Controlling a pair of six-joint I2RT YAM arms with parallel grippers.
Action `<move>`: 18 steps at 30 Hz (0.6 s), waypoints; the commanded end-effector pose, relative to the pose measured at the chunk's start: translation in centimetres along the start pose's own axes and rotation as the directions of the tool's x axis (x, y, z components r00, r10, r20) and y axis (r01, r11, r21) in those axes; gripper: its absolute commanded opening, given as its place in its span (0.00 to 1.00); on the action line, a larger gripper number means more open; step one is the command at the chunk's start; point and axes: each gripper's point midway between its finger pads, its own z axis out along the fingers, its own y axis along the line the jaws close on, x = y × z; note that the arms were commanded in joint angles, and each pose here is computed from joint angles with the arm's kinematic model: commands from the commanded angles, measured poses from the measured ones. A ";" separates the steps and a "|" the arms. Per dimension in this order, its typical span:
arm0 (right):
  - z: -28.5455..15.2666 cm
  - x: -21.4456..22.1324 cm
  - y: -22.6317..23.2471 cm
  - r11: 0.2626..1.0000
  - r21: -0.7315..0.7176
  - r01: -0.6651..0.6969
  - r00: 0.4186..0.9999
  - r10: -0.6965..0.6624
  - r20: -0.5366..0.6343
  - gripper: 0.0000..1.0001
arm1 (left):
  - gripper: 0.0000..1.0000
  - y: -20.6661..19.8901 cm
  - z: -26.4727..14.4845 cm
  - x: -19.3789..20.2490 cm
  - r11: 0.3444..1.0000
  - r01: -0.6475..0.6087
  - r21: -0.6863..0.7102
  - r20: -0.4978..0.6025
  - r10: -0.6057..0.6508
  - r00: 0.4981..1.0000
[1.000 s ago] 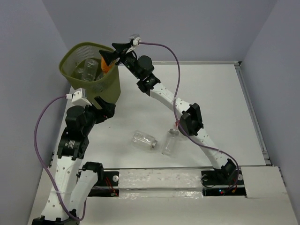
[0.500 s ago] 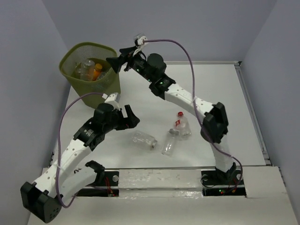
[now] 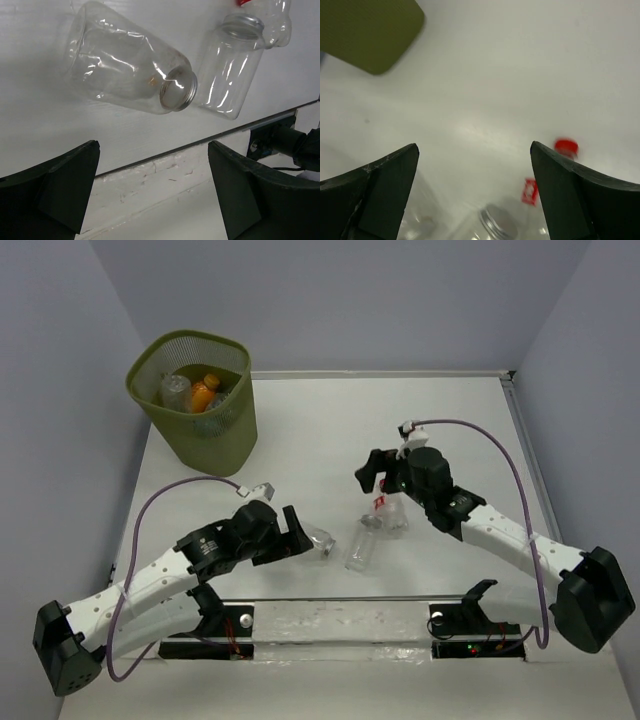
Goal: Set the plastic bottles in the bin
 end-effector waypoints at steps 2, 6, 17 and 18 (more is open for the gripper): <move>-4.4 5.3 -5.7 0.978 0.202 -0.051 0.988 0.079 -0.135 0.99 | 0.99 1.1 1.5 2.2 0.990 0.138 -0.029 -0.041 -0.139 0.989; -4.8 6.4 -8.6 0.965 0.254 -0.067 0.981 0.110 -0.159 1.00 | 0.99 1.0 2.6 1.3 0.979 0.203 -0.031 0.015 -0.203 0.979; -3.5 10.3 -10.6 0.961 0.276 -0.034 0.944 0.122 -0.306 1.00 | 0.99 -0.1 5.0 -1.1 0.967 0.255 -0.009 0.130 -0.252 0.959; -3.4 10.6 -10.7 0.960 0.277 -0.032 0.941 0.123 -0.317 1.00 | 0.99 0.0 5.1 -1.2 0.967 0.253 -0.015 0.135 -0.249 0.959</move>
